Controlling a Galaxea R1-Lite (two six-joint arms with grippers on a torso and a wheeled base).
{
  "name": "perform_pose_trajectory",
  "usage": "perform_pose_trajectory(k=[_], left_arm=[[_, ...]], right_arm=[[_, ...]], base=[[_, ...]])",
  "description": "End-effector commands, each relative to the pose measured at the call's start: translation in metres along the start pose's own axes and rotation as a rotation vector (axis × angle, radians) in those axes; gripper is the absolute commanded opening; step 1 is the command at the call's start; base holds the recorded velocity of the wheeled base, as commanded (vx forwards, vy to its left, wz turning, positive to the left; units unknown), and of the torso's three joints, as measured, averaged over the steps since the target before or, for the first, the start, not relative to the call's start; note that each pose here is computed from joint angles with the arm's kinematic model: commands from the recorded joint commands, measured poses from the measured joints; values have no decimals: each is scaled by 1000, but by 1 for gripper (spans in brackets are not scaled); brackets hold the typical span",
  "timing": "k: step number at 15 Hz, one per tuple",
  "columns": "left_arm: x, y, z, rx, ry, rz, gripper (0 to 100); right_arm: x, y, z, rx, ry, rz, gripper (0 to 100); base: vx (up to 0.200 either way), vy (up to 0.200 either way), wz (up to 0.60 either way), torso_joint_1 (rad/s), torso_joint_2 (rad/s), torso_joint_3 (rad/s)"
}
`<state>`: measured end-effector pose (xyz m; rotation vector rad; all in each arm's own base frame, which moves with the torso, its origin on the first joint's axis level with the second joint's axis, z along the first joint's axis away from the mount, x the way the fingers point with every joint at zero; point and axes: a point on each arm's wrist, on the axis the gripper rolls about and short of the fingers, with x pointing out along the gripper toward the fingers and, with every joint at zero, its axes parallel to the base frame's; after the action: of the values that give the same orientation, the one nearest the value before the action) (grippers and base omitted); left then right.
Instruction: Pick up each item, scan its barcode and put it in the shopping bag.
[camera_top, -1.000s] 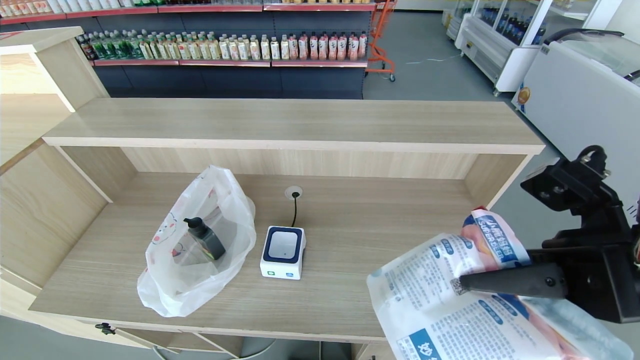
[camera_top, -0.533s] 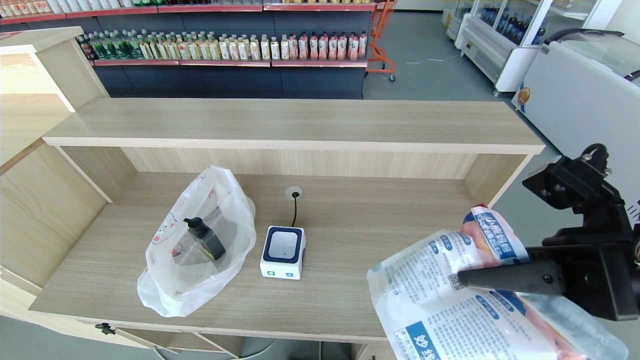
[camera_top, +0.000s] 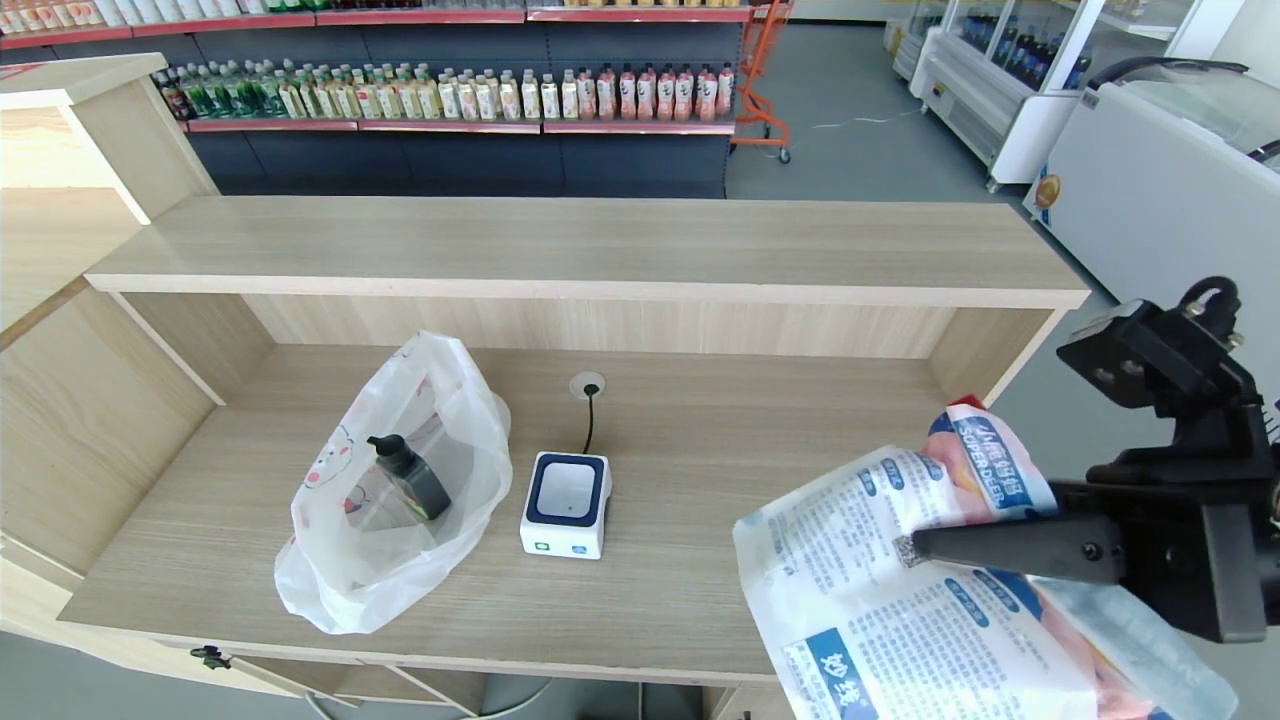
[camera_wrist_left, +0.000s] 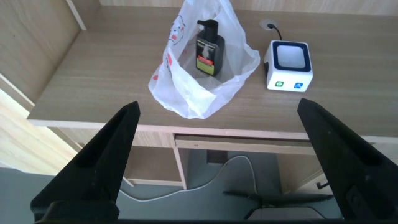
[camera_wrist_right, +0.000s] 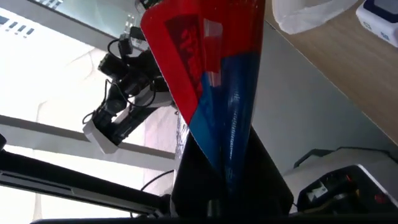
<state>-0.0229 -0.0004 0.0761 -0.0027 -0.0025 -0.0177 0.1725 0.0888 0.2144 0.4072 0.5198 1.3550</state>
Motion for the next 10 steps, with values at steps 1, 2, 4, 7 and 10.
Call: perform_pose_trajectory(k=[1,2,4,7,10], left_arm=[[0,0,0,0,-1,-1,100],[0,0,0,0,-1,1,100],[0,0,0,0,-1,-1,100],[0,0,0,0,-1,-1,100],[0,0,0,0,-1,1,100]], right_arm=[[-3,-11,-3,-268,-25,-142,0],[-9,-17,-5,-449,-28,-285,0],[-21,-28,-7,-664,6,-473,0],[-31,-43,-11,-943,114,-561,0],[-36,-47,-15,-1061,160,-576,0]], base=[[0,0,0,0,0,0],[0,0,0,0,0,0],[0,0,0,0,0,0],[0,0,0,0,0,0],[0,0,0,0,0,0]])
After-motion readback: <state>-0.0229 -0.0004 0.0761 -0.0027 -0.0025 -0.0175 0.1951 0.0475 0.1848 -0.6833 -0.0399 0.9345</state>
